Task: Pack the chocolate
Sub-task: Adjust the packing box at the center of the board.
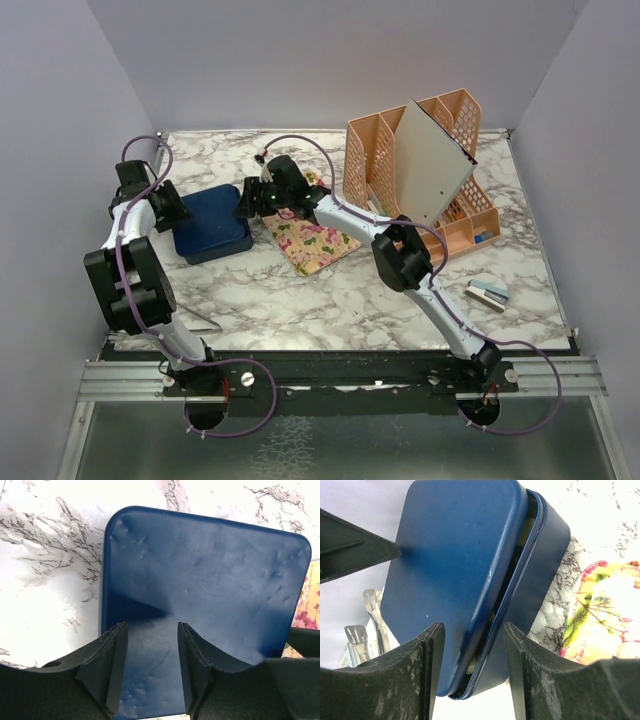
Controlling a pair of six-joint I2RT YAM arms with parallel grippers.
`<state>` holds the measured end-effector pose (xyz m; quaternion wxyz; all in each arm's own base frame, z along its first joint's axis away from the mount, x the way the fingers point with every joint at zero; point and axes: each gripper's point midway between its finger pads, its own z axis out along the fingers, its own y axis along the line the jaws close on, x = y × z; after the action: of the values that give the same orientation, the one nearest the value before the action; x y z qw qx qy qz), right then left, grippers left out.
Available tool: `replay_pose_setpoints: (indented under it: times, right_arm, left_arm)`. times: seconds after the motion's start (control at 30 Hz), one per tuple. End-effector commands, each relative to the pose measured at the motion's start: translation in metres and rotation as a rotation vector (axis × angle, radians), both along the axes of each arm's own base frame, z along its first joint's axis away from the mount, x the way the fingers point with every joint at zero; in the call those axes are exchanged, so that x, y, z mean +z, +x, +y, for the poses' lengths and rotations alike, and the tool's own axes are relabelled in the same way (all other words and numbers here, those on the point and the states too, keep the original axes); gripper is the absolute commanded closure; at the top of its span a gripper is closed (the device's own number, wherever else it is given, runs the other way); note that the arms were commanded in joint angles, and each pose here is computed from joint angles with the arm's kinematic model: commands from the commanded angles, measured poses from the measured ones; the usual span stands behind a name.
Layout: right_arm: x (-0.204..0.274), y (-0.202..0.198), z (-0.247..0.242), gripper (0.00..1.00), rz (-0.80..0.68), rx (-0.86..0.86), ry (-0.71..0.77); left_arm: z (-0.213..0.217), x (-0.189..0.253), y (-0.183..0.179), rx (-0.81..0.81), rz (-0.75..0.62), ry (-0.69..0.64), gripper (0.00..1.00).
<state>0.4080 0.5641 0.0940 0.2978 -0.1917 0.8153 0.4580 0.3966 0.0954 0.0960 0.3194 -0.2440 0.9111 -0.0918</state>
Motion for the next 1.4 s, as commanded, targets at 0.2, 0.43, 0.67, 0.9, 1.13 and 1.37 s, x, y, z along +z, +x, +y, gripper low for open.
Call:
replay_pose_setpoints:
  times: [0.2, 0.43, 0.67, 0.9, 1.13, 1.37]
  right_arm:
    - [-0.031, 0.004, -0.003, 0.52, 0.020, -0.013, -0.041]
    - [-0.032, 0.006, -0.003, 0.57, 0.019, -0.017, -0.043]
    - [-0.029, 0.007, -0.004, 0.58, 0.018, -0.018, -0.037]
    - [-0.026, 0.007, -0.003, 0.60, 0.022, -0.008, -0.022]
    - [-0.022, 0.007, -0.001, 0.64, 0.026, -0.007, 0.000]
    - [-0.027, 0.011, -0.004, 0.67, 0.047, -0.029, -0.002]
  left_arm:
    - [-0.003, 0.011, 0.007, 0.002, -0.039, -0.019, 0.45]
    - [0.026, 0.020, -0.012, 0.112, -0.014, 0.118, 0.26]
    - [0.014, -0.001, -0.012, 0.071, 0.010, 0.029, 0.38]
    - [0.003, -0.001, -0.002, 0.042, -0.031, -0.038, 0.57]
    - [-0.004, 0.002, 0.006, 0.018, -0.061, -0.082, 0.60]
    - [-0.004, 0.010, 0.011, -0.001, -0.083, -0.077, 0.53]
